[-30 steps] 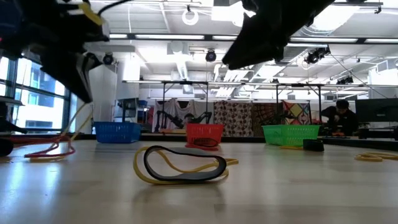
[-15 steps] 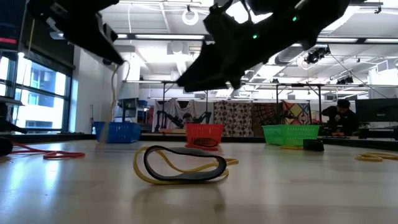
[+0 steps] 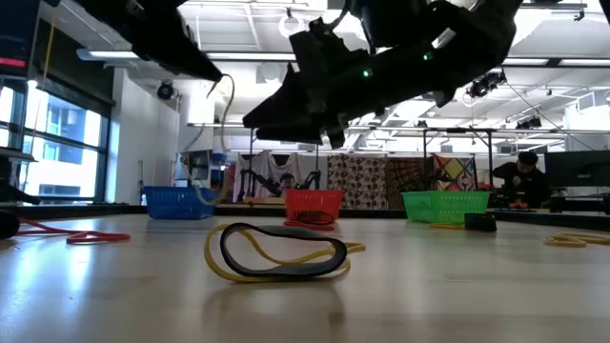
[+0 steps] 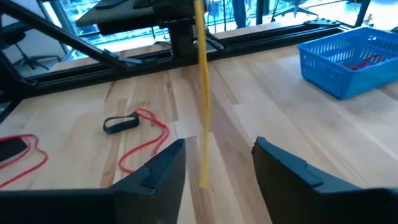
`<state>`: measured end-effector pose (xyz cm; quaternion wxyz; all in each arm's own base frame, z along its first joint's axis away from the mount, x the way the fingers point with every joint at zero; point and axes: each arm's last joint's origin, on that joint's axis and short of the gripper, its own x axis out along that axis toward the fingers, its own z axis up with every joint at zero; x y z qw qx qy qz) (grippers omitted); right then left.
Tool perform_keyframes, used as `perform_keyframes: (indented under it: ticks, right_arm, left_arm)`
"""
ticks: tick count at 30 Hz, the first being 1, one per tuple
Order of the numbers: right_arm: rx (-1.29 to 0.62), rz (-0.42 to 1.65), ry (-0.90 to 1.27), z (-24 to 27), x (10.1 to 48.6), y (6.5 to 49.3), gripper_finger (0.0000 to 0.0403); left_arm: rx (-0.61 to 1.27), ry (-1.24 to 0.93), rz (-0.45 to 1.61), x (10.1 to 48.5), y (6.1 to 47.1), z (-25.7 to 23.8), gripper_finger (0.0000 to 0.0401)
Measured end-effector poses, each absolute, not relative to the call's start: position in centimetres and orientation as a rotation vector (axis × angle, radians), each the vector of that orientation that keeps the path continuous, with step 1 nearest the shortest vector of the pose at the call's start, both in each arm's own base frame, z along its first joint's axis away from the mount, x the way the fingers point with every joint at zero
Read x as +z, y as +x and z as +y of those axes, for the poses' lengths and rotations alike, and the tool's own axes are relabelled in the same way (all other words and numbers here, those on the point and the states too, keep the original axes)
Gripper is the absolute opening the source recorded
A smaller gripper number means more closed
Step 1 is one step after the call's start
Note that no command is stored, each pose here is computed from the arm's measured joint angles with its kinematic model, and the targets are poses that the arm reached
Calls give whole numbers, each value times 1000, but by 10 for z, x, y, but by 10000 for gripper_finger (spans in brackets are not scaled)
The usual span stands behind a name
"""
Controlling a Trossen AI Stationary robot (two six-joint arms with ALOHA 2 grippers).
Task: Sort rubber bands into baskets
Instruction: Put the yellow rubber band into the green bin
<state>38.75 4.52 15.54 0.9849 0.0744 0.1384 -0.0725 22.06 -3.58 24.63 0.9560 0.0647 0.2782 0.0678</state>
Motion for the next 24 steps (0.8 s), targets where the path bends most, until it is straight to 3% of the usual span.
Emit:
perform_keyframes:
  ticks: [7, 14, 18, 24]
  right_arm:
    - [-154, 241, 155, 46, 165, 393, 240]
    - [-184, 232, 137, 42, 167, 395, 244]
    - [-184, 243, 115, 41, 166, 395, 208]
    - [-178, 254, 66, 41, 165, 395, 82]
  left_arm:
    - [112, 133, 513, 245, 234, -32, 0]
    - [121, 144, 474, 243, 244, -30, 0]
    - [94, 150, 450, 245, 245, -31, 0]
    - [76, 145, 441, 246, 246, -31, 0]
